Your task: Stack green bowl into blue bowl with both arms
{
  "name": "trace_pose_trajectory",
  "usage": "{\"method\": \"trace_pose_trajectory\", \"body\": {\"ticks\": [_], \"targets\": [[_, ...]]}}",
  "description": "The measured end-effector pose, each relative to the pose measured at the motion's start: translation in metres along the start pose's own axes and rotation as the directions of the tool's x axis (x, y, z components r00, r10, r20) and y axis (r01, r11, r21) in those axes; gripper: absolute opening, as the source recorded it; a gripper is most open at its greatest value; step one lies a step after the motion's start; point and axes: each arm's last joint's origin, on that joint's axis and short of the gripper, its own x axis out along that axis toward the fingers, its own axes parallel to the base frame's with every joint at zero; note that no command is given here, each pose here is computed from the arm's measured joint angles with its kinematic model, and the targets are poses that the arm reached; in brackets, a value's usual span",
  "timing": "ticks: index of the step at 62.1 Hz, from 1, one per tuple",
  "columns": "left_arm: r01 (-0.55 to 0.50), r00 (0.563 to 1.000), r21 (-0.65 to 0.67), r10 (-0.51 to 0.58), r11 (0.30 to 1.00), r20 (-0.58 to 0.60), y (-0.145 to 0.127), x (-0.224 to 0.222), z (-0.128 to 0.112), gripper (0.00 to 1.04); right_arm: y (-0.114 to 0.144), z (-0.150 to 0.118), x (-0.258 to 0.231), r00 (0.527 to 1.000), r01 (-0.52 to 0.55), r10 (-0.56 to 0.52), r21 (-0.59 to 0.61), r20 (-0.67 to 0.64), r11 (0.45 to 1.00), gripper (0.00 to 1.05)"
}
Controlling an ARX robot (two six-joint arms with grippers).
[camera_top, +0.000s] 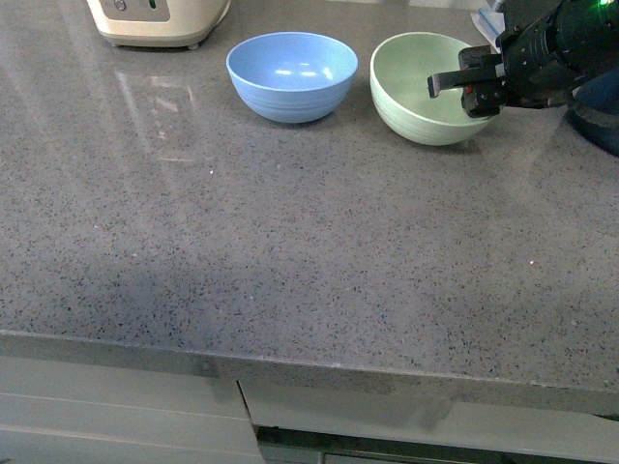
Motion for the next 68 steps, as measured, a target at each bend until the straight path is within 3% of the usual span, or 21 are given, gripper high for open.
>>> {"method": "trace_pose_trajectory", "body": {"ticks": [7,15,38,58,68], "targets": [[0.0,1.0,0.0,0.0,1.0,0.0,0.0,0.0,0.0,0.98,-0.001,0.003,0.0,1.0,-0.001,0.001,0.006,0.012,1.0,0.11],[0.0,1.0,0.0,0.0,1.0,0.0,0.0,0.0,0.0,0.98,-0.002,0.014,-0.005,0.999,-0.006,0.006,0.014,0.043,1.0,0.02],[0.0,1.0,0.0,0.0,1.0,0.0,0.0,0.0,0.0,0.98,-0.01,0.03,-0.009,0.999,0.0,0.0,-0.011,0.037,1.0,0.02],[0.0,1.0,0.0,0.0,1.0,0.0,0.0,0.0,0.0,0.98,-0.019,0.08,-0.036,0.993,-0.003,0.009,-0.05,0.121,0.999,0.02],[0.0,1.0,0.0,0.0,1.0,0.0,0.0,0.0,0.0,0.98,-0.009,0.091,-0.049,0.988,-0.035,0.044,-0.066,0.146,0.997,0.02]]}}
